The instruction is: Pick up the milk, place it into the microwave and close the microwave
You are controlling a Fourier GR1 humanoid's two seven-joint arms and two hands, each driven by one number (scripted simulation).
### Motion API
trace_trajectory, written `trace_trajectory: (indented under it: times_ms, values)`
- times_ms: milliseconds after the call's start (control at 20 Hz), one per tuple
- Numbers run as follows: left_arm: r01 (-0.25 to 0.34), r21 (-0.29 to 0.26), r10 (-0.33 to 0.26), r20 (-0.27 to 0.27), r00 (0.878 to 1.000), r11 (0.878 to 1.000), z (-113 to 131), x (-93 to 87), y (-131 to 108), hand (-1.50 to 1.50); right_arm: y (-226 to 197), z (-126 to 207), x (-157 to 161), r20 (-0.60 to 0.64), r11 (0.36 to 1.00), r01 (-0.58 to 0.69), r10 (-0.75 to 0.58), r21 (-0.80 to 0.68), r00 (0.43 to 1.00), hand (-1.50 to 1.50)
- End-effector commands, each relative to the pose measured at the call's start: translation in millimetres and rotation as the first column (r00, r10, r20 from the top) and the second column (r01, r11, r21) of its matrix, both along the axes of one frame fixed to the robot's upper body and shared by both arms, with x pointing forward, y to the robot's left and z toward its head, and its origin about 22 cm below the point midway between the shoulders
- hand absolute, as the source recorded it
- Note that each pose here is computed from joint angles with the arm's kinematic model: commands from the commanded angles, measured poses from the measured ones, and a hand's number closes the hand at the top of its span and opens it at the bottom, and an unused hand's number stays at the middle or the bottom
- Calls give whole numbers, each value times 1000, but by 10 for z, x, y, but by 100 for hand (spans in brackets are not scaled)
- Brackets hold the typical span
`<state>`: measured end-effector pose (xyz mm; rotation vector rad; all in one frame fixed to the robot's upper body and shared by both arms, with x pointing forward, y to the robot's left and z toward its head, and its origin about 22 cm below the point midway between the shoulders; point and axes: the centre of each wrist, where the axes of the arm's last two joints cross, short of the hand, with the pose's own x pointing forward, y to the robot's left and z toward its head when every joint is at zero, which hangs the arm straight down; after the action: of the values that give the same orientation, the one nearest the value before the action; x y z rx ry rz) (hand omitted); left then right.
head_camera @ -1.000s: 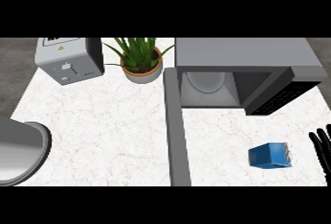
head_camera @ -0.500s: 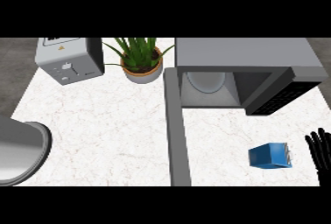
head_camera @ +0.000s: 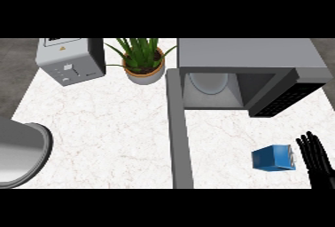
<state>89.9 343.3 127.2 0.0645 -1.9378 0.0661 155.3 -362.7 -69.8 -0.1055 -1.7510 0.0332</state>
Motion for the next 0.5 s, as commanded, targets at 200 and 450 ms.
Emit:
trace_trajectory:
  times_ms: [200,450]
  values:
    - [14,-6,-14,22,1000,1000,96,-46,-71,-150,23,-336,89,-6,999,-1,1,-37,1000,-150]
    - [25,10,-26,32,999,1000,34,-67,-38,-150,-91,-522,246,6,999,21,-20,-45,1000,-150]
